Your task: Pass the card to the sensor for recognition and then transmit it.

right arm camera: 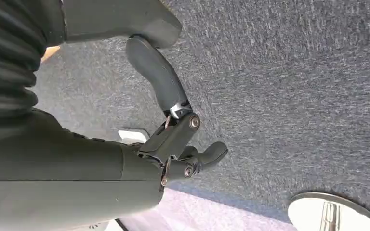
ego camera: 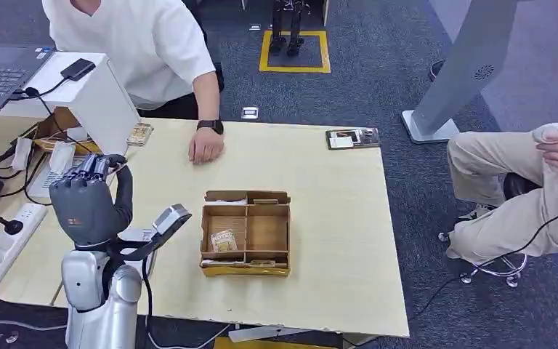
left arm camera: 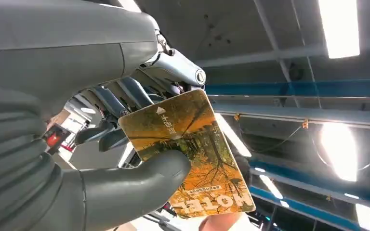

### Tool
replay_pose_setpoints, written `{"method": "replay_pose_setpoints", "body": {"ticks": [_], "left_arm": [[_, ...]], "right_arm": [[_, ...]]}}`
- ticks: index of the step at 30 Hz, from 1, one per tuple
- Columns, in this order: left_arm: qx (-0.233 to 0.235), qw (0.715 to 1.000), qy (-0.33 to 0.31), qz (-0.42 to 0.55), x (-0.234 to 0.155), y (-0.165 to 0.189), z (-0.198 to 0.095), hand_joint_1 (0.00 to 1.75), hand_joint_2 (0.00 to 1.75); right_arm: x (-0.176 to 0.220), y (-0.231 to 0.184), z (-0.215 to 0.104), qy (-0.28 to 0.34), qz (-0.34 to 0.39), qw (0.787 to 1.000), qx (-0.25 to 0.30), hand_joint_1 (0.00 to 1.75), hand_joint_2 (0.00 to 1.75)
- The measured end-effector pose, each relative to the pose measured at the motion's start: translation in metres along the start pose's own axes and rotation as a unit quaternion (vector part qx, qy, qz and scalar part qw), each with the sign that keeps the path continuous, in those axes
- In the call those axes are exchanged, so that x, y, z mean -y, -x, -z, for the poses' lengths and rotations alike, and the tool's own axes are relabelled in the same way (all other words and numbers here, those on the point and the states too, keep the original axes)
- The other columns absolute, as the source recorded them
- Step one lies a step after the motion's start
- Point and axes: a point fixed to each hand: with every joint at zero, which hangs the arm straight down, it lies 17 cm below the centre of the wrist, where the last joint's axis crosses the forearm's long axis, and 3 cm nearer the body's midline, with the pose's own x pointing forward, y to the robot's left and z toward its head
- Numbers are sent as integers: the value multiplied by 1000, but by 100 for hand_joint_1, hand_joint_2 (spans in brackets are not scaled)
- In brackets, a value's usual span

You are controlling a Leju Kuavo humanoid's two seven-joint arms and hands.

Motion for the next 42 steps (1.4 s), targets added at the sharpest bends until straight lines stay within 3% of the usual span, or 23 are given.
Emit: {"method": "replay_pose_setpoints", "body": {"ticks": [21, 42], "left_arm": [[-74, 995, 15, 63, -12, 83, -34, 175, 175], [-72, 990, 55, 108, 2, 87, -50, 175, 175]], "right_arm": [[2, 10, 0, 2, 8, 1000, -16, 0, 175], [4, 17, 0, 5, 16, 999, -27, 0, 175]]}}
